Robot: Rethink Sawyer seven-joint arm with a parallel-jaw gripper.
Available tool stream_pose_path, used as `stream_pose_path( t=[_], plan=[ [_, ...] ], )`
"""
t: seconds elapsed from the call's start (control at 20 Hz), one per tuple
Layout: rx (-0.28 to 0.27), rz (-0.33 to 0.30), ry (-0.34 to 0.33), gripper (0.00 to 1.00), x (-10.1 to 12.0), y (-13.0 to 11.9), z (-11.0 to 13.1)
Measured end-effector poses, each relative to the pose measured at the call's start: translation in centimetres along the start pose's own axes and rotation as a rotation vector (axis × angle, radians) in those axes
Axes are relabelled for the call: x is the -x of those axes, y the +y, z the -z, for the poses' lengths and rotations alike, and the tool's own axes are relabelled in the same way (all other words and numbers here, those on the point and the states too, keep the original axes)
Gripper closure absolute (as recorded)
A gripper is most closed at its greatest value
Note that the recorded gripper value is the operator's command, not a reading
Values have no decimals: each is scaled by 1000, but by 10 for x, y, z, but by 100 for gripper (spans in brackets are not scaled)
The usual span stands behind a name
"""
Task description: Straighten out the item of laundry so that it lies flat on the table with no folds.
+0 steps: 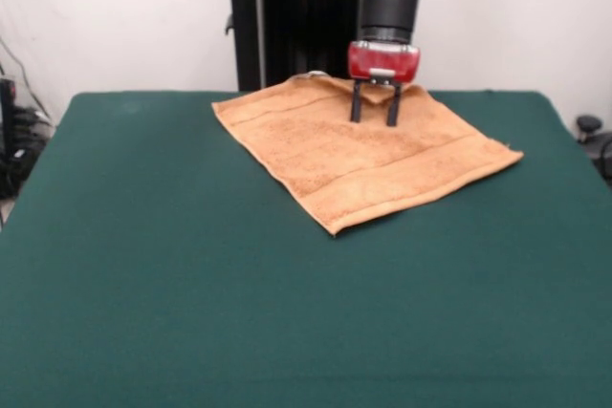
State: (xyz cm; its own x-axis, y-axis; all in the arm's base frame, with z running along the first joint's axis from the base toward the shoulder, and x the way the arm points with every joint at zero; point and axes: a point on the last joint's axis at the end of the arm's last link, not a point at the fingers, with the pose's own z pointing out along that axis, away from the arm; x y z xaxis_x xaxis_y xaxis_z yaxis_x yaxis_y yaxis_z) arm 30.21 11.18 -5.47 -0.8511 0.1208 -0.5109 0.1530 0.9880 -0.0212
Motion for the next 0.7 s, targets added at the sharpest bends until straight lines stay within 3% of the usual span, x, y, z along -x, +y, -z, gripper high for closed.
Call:
stream_pose_path(
  t=[0.7],
  plan=[
    [7, 31, -80, 0, -11, -1, 0]
  ],
)
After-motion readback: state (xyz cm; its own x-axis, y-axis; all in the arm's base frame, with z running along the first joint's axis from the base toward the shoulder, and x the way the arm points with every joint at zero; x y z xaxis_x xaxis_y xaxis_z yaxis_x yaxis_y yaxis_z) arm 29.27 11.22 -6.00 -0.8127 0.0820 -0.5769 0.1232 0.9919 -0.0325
